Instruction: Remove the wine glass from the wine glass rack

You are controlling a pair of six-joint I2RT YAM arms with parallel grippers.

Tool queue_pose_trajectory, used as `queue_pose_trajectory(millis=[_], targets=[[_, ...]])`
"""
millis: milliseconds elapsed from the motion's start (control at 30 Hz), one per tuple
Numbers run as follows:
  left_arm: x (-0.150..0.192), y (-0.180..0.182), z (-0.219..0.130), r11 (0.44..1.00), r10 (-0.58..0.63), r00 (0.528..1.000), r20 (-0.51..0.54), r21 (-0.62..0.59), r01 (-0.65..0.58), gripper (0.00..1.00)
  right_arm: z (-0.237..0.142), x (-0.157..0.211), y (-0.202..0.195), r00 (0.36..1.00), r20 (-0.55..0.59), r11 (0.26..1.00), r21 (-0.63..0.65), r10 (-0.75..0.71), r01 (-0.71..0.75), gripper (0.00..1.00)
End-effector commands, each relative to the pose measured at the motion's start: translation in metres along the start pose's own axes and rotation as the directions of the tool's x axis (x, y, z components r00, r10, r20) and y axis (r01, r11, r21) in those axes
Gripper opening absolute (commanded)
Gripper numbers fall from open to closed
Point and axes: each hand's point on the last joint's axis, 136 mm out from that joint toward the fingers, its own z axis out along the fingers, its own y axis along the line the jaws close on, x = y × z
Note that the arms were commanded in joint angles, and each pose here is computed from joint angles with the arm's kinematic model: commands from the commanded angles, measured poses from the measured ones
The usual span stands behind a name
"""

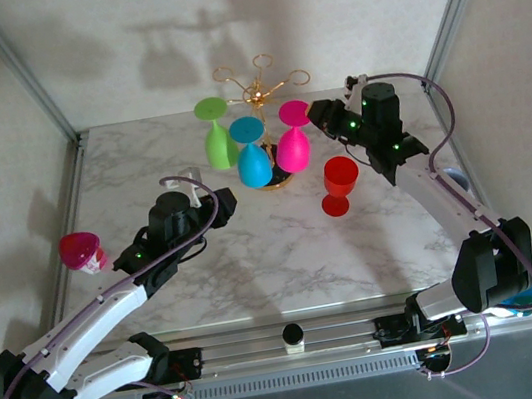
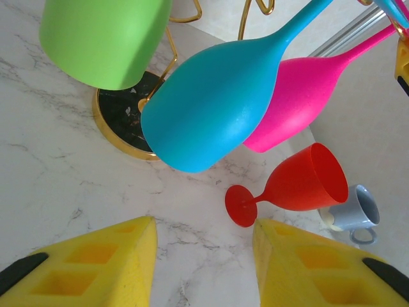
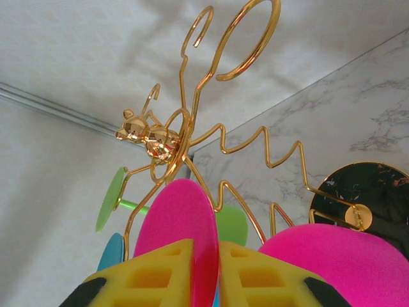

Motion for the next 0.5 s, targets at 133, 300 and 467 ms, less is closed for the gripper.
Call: queue_pose_trajectory(millis=[133, 300, 467], targets=[[-0.0129, -0.0005, -0.0027, 1.000, 0.006, 0.999, 0.042, -0.009, -0.006, 0.44, -0.0044, -0.0138, 0.0195, 1.000, 0.028, 0.999, -0.053, -0.010, 0.012, 0.13], [-0.0122, -0.0002, -0.0025, 1.000, 0.005, 0.999, 0.040, -0.009, -0.004, 0.44, -0.0057, -0.0143, 0.0235, 1.000, 0.023, 0.998, -0.061, -0.008, 0.010, 0.05], [-0.0124, 0.0001, -0.0034, 1.000, 0.005, 0.999, 0.043, -0.009, -0.005, 0.44, -0.0071, -0.0148, 0.0252, 1.000, 0.019, 0.998, -0.067, 0.001, 0.001, 0.00]])
